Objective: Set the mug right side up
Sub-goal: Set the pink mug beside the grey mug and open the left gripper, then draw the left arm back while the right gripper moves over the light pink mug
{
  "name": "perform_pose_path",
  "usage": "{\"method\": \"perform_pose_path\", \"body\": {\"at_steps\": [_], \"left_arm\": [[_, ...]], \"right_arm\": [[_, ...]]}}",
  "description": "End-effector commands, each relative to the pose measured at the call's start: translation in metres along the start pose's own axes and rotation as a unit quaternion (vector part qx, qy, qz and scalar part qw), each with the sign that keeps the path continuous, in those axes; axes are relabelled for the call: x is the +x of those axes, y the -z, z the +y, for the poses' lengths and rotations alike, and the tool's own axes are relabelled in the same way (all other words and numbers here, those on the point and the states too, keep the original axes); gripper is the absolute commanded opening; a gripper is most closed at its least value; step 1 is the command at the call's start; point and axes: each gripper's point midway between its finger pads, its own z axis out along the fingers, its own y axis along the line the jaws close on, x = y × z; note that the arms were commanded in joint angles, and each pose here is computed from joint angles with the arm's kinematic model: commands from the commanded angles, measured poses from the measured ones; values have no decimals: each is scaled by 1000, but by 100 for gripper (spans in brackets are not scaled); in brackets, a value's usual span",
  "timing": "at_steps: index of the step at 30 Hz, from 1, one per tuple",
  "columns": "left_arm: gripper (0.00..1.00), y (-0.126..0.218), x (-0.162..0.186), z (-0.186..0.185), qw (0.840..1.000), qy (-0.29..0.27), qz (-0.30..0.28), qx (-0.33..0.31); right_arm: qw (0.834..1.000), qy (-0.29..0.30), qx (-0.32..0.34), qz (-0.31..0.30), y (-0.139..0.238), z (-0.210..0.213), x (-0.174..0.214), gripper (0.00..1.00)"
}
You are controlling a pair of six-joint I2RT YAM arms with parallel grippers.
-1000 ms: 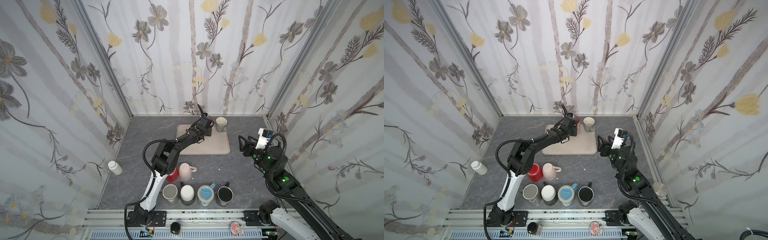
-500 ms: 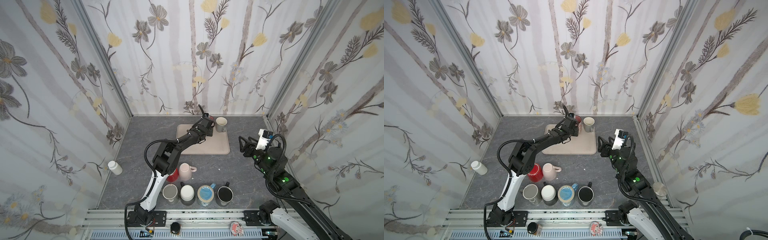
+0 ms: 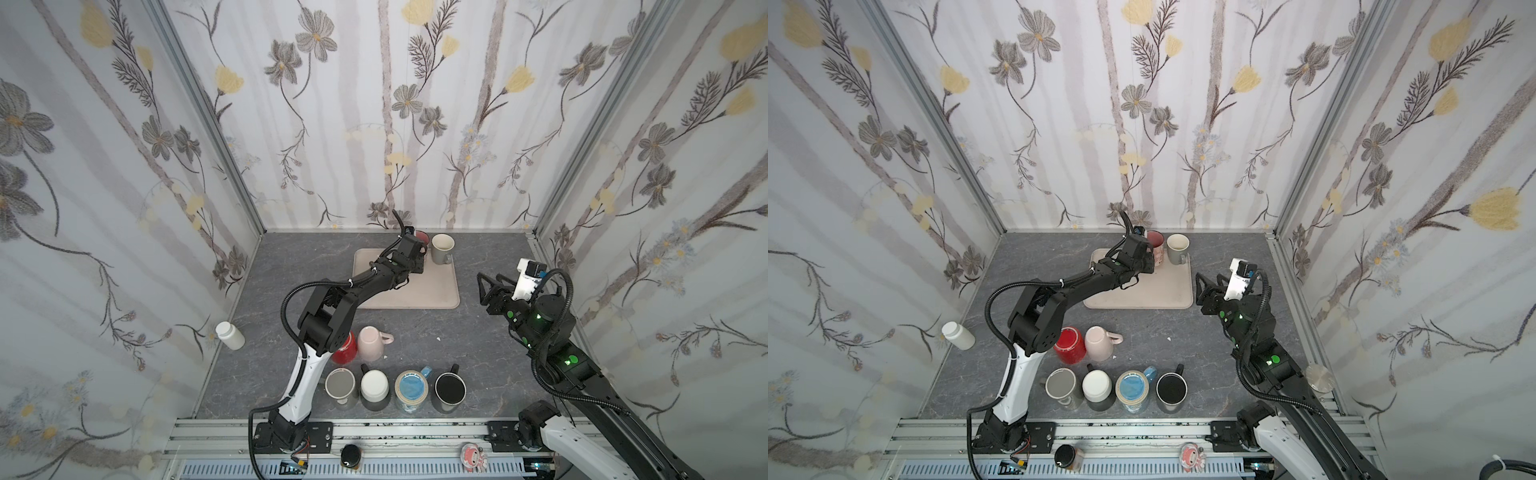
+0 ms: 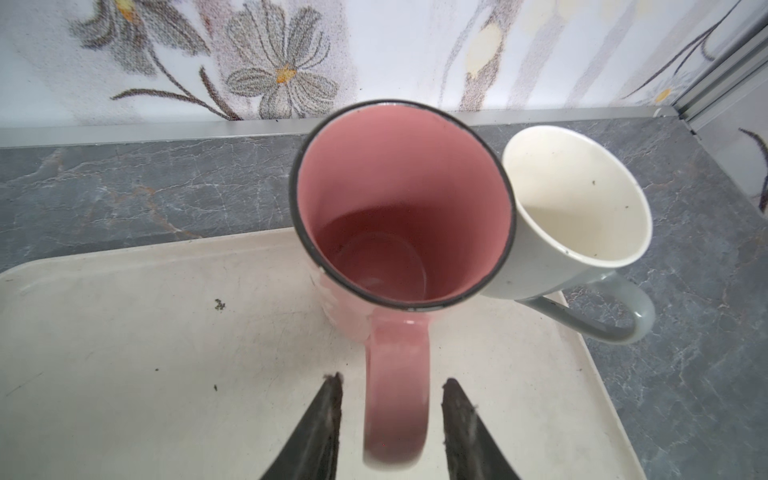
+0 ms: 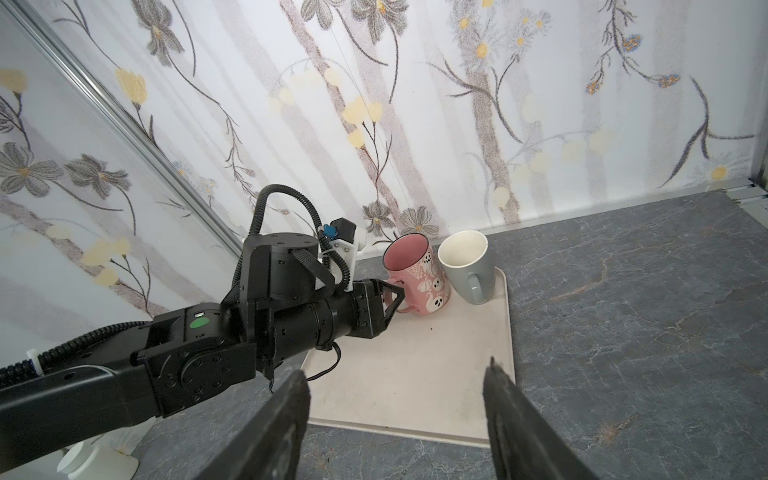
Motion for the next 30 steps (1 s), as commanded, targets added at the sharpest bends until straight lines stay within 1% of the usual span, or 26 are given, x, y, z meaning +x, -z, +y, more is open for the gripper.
{"method": "perform_pose_path", "body": {"at_steps": [1, 6, 9, 11, 14, 16, 17, 20, 22, 24, 28, 30], "left_arm": [[44, 26, -34, -8, 998, 32, -50, 25], [62, 74, -62, -10, 993, 59, -93, 48], [69, 101, -70, -8, 990, 77, -105, 63], [76, 119, -71, -8, 987, 87, -114, 78], [86, 152, -72, -6, 980, 103, -132, 104], [98, 170, -64, 0, 978, 113, -136, 111], [100, 178, -62, 2, 977, 115, -140, 114], [100, 209, -59, 10, 971, 123, -163, 128], [100, 228, -57, 16, 967, 128, -177, 131], [100, 241, -52, 25, 965, 131, -188, 126], [100, 264, -42, 51, 961, 146, -215, 93], [100, 272, -39, 64, 958, 157, -227, 74]], "right_arm": [[1000, -2, -6, 3, 0, 2, 1, 67], [999, 1, -12, 36, -9, 4, 15, 69], [998, 2, -17, 64, -17, 5, 26, 69], [995, 6, -27, 93, -25, 8, 39, 70], [987, 15, -51, 154, -36, 13, 68, 70], [978, 19, -74, 194, -39, 17, 90, 68], [975, 19, -81, 207, -40, 19, 98, 67], [963, 31, -113, 242, -35, 34, 125, 69], [951, 52, -138, 273, -29, 52, 146, 71], [936, 76, -163, 301, -23, 70, 169, 73], [899, 133, -200, 367, -14, 98, 219, 74], [882, 170, -226, 376, -13, 122, 229, 74]]}}
